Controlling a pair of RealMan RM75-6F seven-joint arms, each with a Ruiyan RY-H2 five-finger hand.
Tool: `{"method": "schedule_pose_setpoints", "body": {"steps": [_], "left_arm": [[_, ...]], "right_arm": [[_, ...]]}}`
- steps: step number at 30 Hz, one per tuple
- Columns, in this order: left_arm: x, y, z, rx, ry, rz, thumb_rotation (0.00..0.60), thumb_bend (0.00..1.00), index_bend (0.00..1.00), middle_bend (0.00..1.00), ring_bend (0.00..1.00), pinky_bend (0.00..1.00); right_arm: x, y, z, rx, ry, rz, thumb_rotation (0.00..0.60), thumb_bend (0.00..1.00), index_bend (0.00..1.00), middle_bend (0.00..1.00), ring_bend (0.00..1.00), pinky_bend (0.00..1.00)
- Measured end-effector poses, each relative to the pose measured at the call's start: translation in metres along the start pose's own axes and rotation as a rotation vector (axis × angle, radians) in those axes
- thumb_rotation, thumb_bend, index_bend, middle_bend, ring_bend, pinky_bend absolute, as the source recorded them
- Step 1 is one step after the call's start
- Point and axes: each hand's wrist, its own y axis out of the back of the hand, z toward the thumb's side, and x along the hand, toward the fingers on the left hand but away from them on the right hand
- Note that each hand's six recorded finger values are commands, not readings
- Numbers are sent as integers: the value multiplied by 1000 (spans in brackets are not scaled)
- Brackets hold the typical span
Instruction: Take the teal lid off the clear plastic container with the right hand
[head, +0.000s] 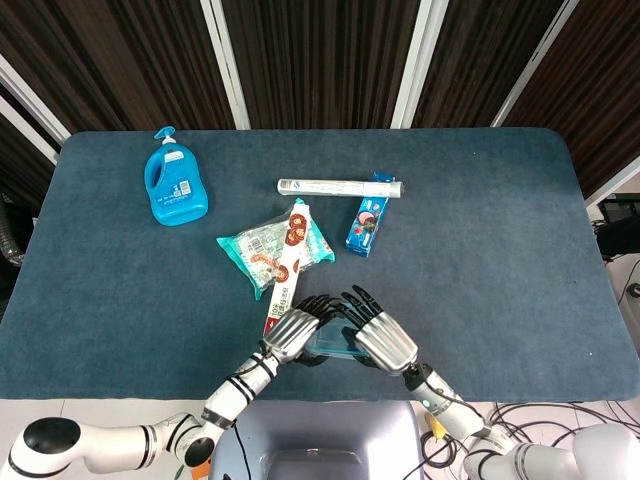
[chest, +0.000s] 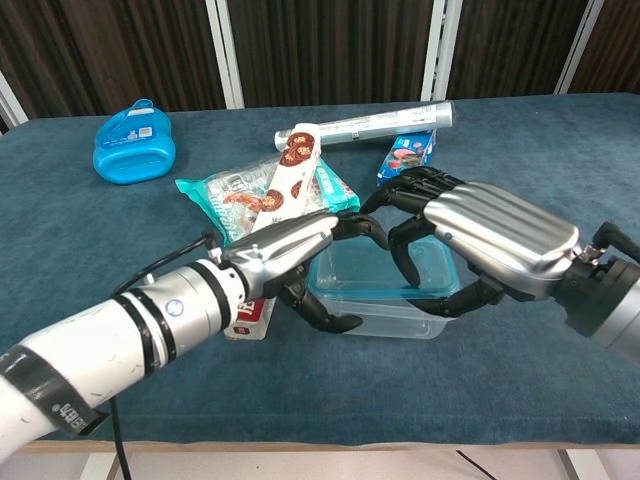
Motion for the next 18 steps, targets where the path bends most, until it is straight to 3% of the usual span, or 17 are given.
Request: {"method": "schedule_pose_setpoints", "body": {"steps": [8,18], "left_arm": [[-2,12,4,-58,-44,73,600,287,0,0,0,32],[-8,32,-8,-65,-28,129,600,288,0,0,0,31]], "right_arm": [[2,2,1,10,11,-15,600,434,732,170,70,0],[10,25,-2,37,31,-94,600,434,732,177,81,0]]}}
